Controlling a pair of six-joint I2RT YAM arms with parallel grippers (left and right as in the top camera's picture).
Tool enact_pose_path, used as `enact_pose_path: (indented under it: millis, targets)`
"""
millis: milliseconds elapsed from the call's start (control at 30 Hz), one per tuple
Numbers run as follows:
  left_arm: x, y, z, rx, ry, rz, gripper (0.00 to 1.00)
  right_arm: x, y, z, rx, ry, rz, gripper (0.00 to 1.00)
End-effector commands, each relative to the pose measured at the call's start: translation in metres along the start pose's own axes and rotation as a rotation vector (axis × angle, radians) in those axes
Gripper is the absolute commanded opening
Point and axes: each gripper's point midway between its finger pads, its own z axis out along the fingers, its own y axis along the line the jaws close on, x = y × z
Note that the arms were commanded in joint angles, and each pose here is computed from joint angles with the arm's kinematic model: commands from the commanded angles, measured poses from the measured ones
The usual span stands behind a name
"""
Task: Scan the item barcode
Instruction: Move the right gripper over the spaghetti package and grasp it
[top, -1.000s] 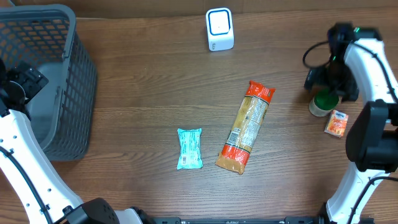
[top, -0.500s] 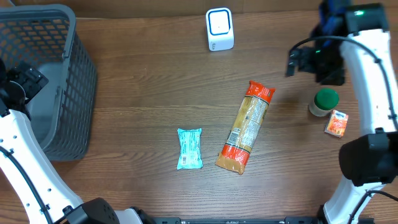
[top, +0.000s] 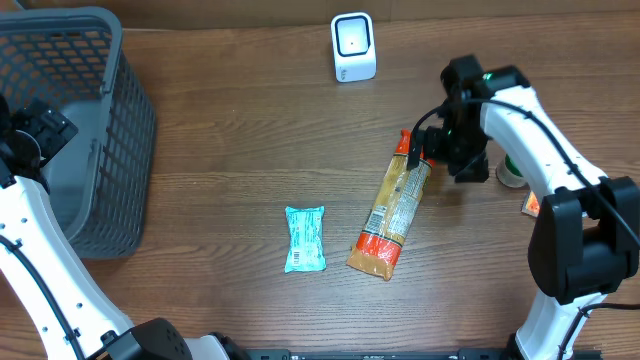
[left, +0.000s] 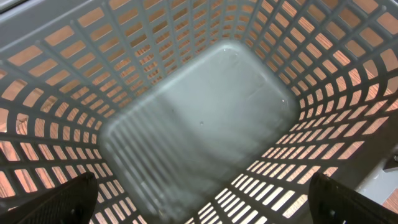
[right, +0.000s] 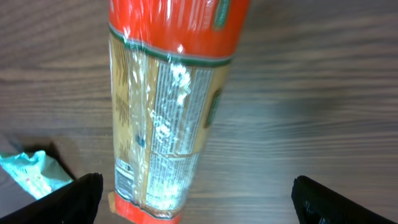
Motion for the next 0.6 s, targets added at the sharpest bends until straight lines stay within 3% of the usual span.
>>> enact_pose_path:
  millis: [0,333,567]
  targets:
    - [-0.006,-0.003,-0.004,0.005,-0.019,-0.011,1.00,0.016,0.014,0.018,-0.087,0.070,0.015,1.00]
    - [-0.006,-0.003,-0.004,0.005,-0.019,-0.011,1.00,0.036,0.009,0.063,-0.107,0.115,0.074,1.00]
    - [-0.006,-0.003,-0.004,0.005,-0.019,-0.011,1.00,0.022,0.018,0.070,-0.140,0.052,0.112,1.00]
